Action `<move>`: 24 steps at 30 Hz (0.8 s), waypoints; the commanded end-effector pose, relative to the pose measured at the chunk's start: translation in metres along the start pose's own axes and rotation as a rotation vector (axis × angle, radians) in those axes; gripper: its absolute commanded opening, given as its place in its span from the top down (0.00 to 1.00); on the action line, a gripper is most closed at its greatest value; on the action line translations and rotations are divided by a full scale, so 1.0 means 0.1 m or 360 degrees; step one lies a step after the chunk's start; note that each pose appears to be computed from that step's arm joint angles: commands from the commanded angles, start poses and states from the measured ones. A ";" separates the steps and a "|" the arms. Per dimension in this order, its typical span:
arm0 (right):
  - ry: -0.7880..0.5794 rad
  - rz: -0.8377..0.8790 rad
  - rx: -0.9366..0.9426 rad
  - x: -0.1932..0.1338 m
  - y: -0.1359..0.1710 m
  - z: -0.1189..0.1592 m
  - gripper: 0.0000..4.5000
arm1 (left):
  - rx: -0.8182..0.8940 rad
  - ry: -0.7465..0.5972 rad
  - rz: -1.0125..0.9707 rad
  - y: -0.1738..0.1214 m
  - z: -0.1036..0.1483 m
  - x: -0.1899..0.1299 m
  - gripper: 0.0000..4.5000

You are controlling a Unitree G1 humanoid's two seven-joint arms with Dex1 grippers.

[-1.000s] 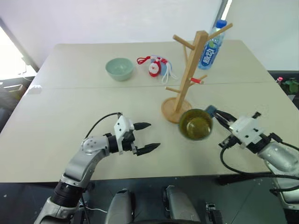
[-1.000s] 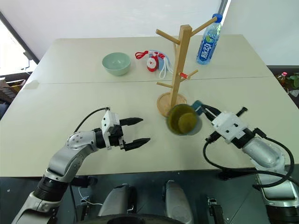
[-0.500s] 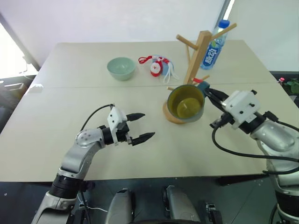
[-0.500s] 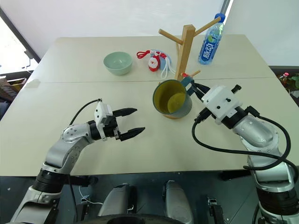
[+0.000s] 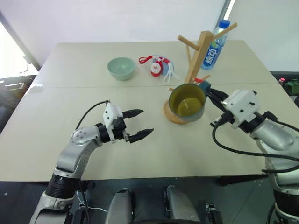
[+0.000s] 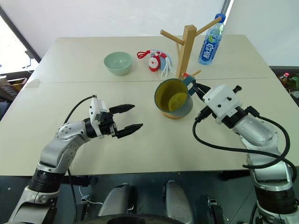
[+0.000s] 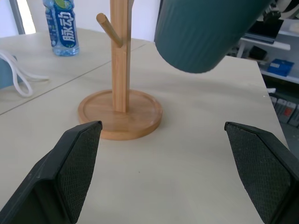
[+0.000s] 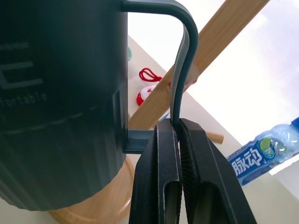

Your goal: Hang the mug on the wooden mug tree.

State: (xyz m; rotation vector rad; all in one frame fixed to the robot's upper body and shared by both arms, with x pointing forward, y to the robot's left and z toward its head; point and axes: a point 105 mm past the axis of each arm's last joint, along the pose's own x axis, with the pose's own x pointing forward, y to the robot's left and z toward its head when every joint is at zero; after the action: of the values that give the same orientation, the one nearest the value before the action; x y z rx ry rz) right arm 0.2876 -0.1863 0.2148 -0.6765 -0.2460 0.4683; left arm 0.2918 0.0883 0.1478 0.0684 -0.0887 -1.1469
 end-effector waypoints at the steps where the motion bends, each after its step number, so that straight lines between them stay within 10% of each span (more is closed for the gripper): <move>1: -0.0076 -0.0076 -0.0089 -0.08 -0.14 0.16 0.99 | 0.0058 -0.0056 -0.0013 0.02 0.13 0.00 0.00; 24: 0.0009 -0.0098 -0.0139 0.28 -0.23 0.06 0.99 | 0.0105 -0.0292 -0.0040 0.01 0.68 0.05 0.00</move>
State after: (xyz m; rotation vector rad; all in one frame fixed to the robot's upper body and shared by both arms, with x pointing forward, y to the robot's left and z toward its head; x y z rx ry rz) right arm 0.3189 -0.1876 0.2233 -0.7342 -0.2357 0.4133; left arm 0.2922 0.0832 0.1977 0.0052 -0.2249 -1.1656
